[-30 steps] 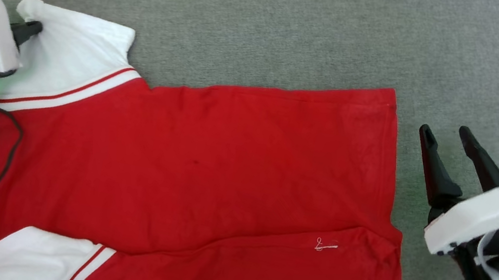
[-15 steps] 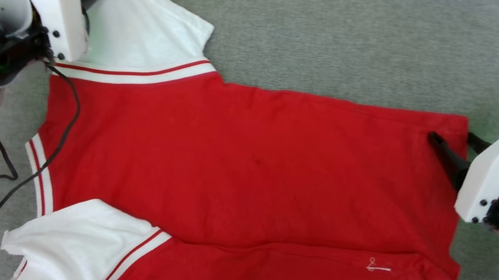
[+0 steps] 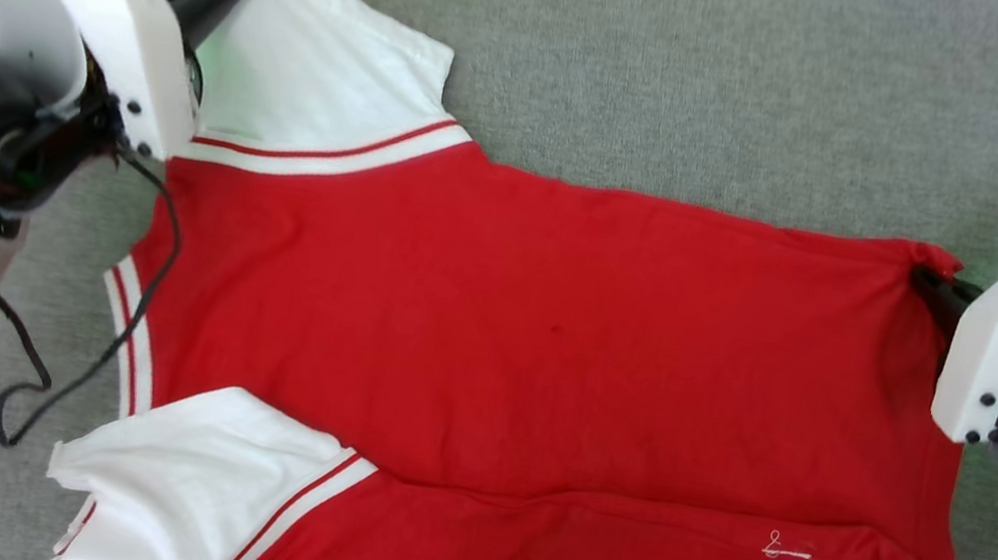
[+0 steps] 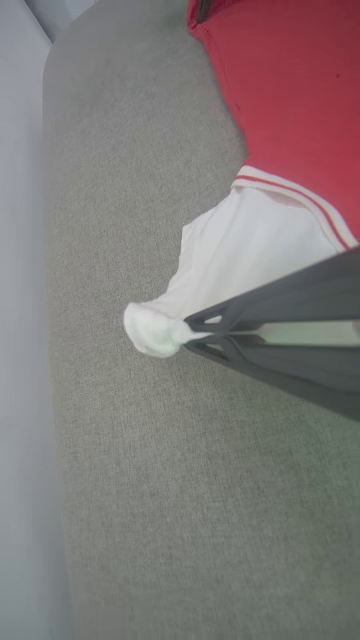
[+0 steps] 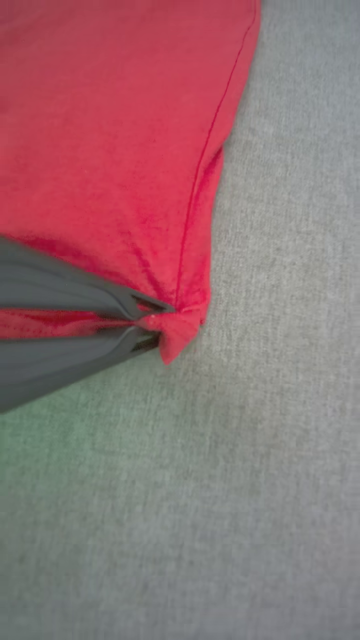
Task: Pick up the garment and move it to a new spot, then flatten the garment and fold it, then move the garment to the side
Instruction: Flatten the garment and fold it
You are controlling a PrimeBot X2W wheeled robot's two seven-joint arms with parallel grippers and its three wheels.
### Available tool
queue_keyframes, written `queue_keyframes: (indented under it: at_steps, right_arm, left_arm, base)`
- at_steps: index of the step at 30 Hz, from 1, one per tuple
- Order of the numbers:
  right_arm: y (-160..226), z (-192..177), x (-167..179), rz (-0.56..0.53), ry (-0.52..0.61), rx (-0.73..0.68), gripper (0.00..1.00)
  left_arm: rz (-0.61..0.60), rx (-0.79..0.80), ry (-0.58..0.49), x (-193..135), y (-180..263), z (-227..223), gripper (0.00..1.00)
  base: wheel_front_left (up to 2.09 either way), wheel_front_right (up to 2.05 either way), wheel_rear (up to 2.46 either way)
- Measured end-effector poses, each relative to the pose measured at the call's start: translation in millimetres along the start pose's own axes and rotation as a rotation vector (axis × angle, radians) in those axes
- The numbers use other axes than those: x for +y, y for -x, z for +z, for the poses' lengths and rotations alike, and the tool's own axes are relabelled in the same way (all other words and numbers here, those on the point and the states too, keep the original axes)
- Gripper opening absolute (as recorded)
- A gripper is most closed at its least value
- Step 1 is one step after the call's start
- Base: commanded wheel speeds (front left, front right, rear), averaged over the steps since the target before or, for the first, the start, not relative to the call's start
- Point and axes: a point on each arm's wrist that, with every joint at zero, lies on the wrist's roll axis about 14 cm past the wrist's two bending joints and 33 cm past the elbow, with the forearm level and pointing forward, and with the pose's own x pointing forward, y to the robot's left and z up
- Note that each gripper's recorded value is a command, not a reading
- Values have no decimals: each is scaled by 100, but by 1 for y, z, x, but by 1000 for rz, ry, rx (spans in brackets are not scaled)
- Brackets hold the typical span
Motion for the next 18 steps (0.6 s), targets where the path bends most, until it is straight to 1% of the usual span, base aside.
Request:
queue_keyframes:
  at_steps: [4,7,11,13,18]
  right_arm:
    - [22,13,6,-2,31,-86,0]
    - [41,10,8,-7,38,-120,0]
    - [63,-10,13,-4,20,-123,0]
    - [73,-23,16,7,-11,-117,0]
    - [91,-57,11,-9,-69,-96,0]
  left_arm:
    - [15,-45,25,0,22,-1,0]
    - [21,-90,67,-3,45,-4,0]
    - [56,-115,123,-6,80,-25,0]
    - [68,-112,158,-11,97,-43,0]
    - [106,-95,247,-23,134,-88,0]
  base:
    - [0,0,0]
    - [0,0,0]
    - [0,0,0]
    - [0,0,0]
    - [0,0,0]
